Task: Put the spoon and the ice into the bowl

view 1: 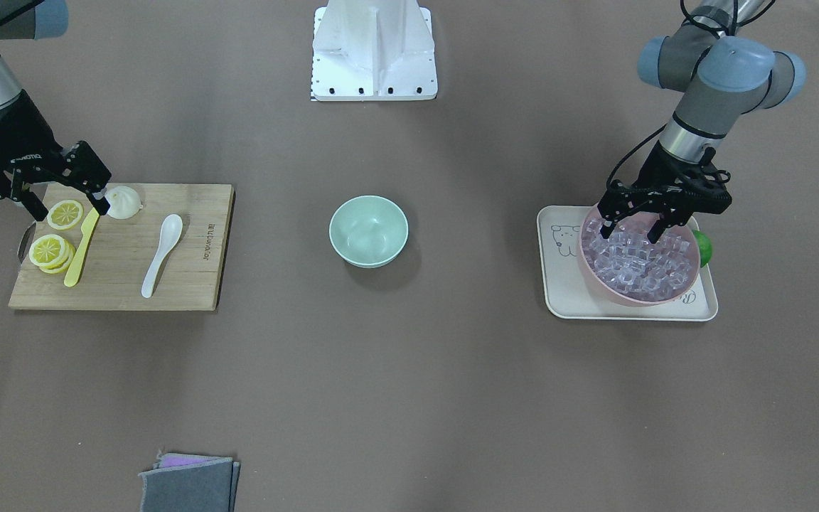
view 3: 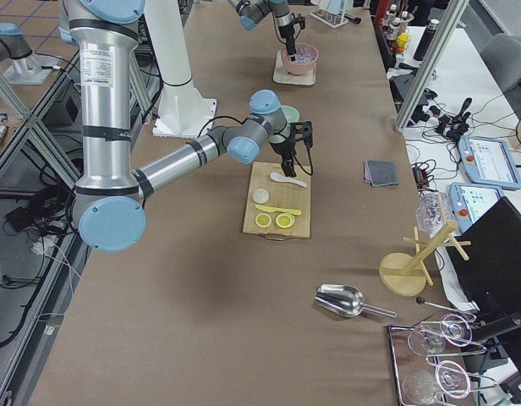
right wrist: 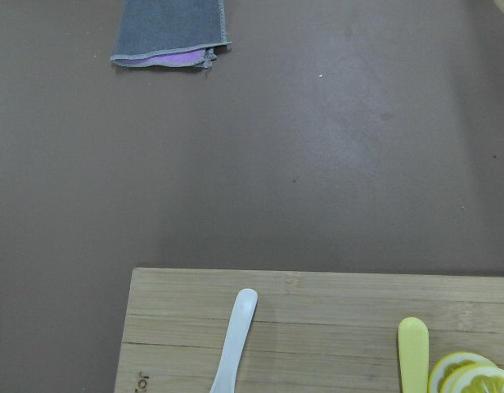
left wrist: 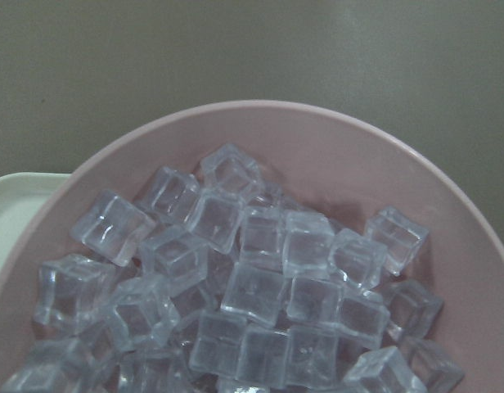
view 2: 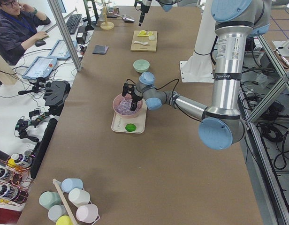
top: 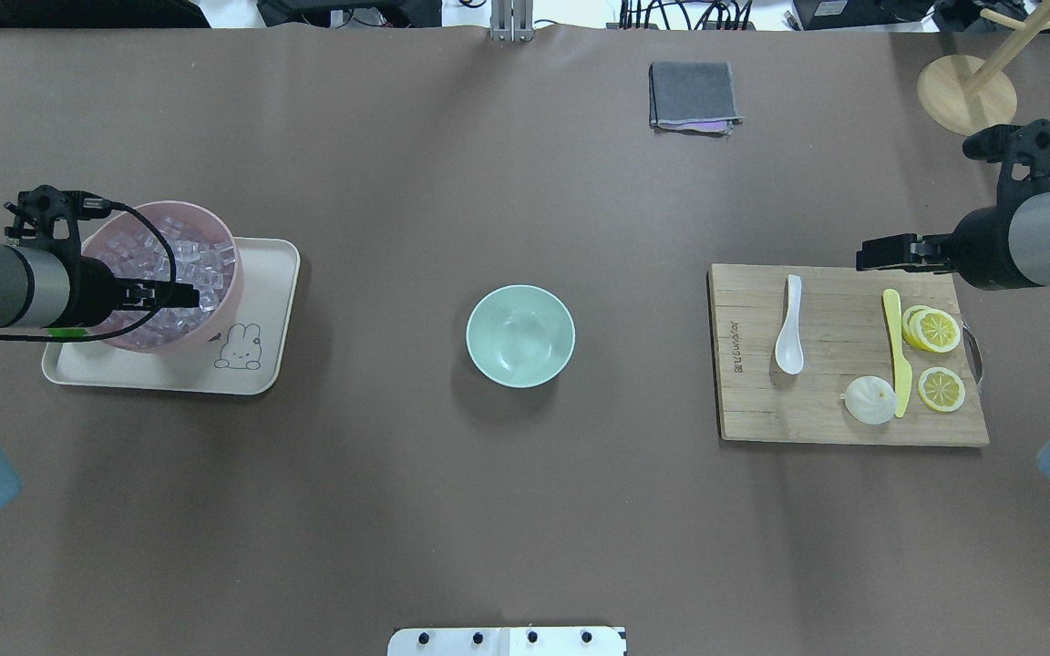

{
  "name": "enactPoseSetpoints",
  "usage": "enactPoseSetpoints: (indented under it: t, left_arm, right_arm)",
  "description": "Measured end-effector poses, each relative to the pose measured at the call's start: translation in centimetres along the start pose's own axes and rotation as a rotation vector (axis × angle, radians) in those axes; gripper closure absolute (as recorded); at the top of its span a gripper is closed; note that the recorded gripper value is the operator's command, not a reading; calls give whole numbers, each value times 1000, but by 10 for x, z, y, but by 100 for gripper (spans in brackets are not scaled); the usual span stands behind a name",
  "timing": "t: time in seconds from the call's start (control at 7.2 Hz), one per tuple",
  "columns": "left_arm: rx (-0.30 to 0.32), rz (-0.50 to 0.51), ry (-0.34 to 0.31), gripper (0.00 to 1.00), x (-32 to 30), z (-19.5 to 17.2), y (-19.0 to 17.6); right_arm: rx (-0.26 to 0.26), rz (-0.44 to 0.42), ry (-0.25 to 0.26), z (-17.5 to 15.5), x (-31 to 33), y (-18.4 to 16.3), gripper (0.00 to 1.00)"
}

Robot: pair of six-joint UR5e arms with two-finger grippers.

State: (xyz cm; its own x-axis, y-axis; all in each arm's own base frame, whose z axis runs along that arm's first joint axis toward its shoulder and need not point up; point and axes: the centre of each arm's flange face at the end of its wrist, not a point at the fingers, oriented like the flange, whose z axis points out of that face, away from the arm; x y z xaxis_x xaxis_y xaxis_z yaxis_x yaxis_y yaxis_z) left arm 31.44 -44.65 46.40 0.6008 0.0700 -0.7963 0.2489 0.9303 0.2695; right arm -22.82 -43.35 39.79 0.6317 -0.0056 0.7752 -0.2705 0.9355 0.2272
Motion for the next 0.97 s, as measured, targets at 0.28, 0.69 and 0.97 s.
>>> enactPoseSetpoints:
  t: [0.28,0.69,0.97]
  left_arm:
    - [-3,3,-1,18,1,2,1]
    - [-6,4,-5,51,-1,4,2]
    - [-6,5,-4,71,-1,4,2]
  right_arm:
    - [-2,0,2,1,1,1,0]
    - [-2,1,2,1,1,0,0]
    - [-2,0,1,1,0,1,0]
